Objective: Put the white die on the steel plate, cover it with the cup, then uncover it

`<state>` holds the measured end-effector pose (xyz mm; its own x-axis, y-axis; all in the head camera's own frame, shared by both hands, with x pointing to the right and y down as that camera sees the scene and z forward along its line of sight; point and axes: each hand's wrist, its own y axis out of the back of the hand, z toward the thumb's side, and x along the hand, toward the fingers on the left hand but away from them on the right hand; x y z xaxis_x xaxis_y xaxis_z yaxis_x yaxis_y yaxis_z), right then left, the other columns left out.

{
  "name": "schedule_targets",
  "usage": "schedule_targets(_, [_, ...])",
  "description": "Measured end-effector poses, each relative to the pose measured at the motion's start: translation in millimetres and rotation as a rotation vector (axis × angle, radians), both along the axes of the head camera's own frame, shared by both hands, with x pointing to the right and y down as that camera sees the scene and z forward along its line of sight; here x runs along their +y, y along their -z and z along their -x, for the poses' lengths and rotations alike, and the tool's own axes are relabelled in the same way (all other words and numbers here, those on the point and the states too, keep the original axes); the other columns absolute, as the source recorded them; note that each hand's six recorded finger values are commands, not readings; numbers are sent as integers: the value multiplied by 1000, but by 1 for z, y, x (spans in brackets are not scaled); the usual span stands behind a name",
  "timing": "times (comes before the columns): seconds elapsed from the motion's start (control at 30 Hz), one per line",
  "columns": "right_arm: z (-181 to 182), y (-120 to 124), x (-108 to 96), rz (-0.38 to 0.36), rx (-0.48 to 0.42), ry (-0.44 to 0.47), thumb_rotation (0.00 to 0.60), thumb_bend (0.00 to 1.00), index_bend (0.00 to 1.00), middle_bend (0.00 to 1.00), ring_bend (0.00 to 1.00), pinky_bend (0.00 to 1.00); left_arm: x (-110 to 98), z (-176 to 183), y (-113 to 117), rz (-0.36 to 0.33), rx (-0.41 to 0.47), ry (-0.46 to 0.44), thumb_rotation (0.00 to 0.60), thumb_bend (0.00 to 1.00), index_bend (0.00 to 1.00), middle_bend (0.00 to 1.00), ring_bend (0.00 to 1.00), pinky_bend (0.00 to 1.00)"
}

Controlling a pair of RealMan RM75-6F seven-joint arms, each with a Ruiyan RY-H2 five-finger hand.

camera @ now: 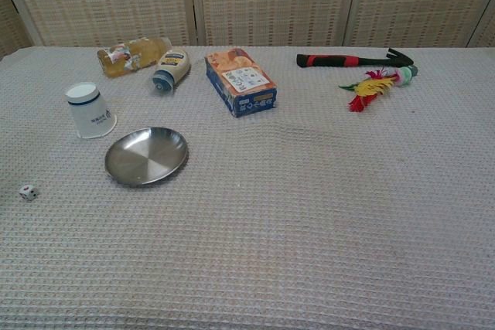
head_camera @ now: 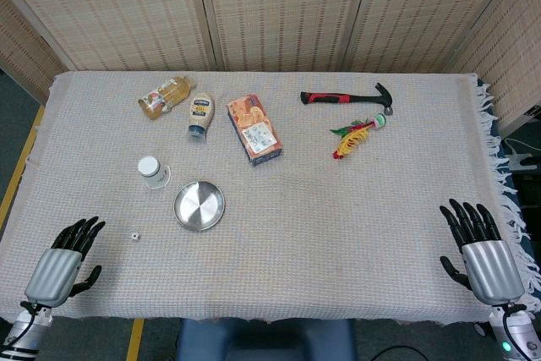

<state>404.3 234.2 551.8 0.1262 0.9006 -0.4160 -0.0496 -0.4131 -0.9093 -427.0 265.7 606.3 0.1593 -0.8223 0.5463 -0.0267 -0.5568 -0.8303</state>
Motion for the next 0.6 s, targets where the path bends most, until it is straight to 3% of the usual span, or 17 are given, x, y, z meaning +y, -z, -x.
schedule_targets(0.2, [3,-1,3,15,-13,12,600,173,0,0,0,0,-1,-5,-6,12,3,-13,600,384,0,24,7,160])
schedule_targets(0.27, [3,-2,3,20,-14,11,600,173,0,0,0,0,-2,-7,-5,-3,7,-12,600,383,0,168,104,281])
schedule_targets(0.37, [2,-5,3,31,-9,9,600,173,0,0,0,0,1,-12,-5,-11,24,-25,600,383,16,521,431,599])
schedule_targets(0.43, [1,-7,3,38,-5,8,600,173,0,0,0,0,6,-16,-8,6,34,-38,600,383,51,639,557,698])
schedule_targets(0.6, [4,-10,2,42,-4,10,600,173,0,0,0,0,7,-26,-23,27,20,-89,600,387,141,863,757,852])
